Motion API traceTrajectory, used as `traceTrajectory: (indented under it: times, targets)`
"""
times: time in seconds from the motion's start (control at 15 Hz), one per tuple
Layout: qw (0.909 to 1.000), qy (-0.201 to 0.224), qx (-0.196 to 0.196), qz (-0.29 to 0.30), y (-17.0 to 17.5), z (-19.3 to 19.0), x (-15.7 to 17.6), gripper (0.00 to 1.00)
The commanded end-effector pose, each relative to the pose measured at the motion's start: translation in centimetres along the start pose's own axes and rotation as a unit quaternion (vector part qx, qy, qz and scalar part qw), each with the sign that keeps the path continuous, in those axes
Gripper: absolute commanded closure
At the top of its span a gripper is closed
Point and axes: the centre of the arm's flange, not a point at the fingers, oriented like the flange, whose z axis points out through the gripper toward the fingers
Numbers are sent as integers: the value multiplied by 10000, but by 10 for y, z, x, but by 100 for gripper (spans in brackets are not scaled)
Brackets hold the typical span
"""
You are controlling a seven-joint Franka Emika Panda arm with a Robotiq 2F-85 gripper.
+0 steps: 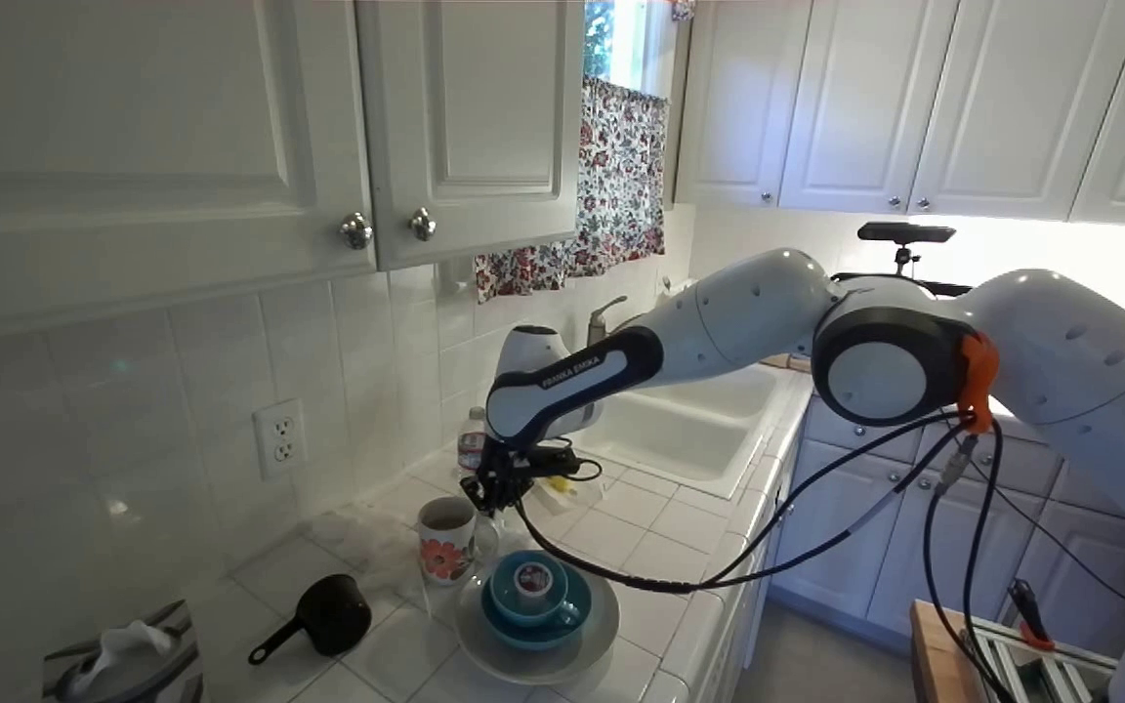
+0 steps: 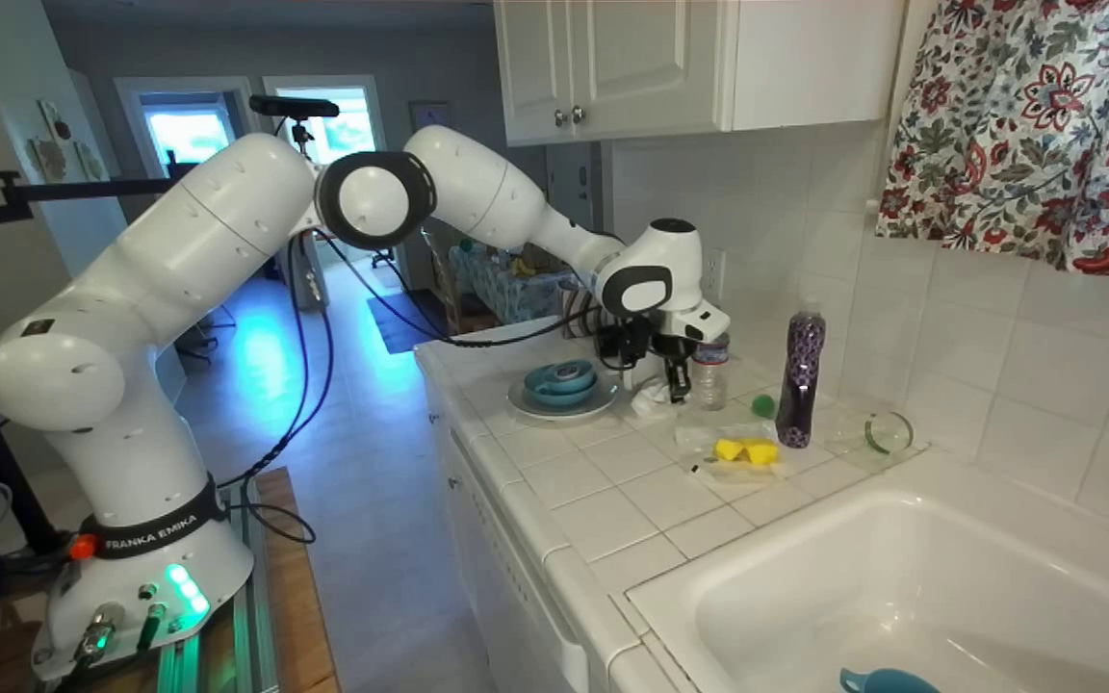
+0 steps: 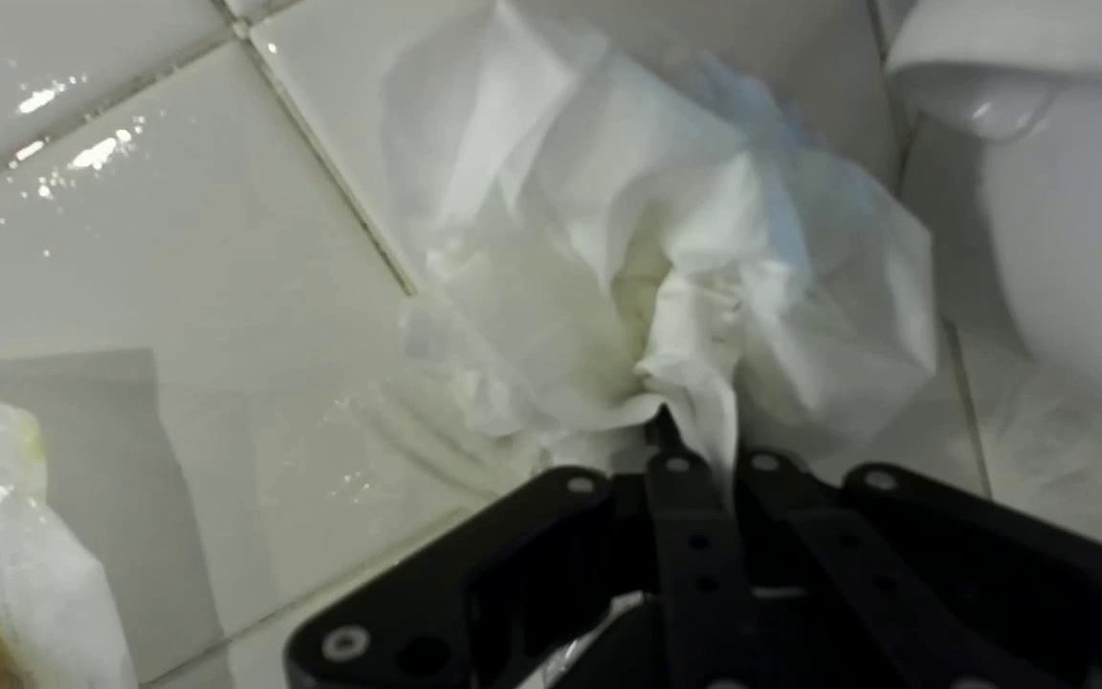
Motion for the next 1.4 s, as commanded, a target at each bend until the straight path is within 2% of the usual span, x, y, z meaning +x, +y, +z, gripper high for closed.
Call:
traceTrajectory:
  times: [0.0,0.27,0.93,1.33]
  targets:
    - [9998,-37,-171,53,1,11,1,99]
    - [9999,-123,-80,-7,27,3,-38,99]
    - [9997,92,22,228,79,-23,-116,99]
    - [9945,502,164,906,135,-57,-150,99]
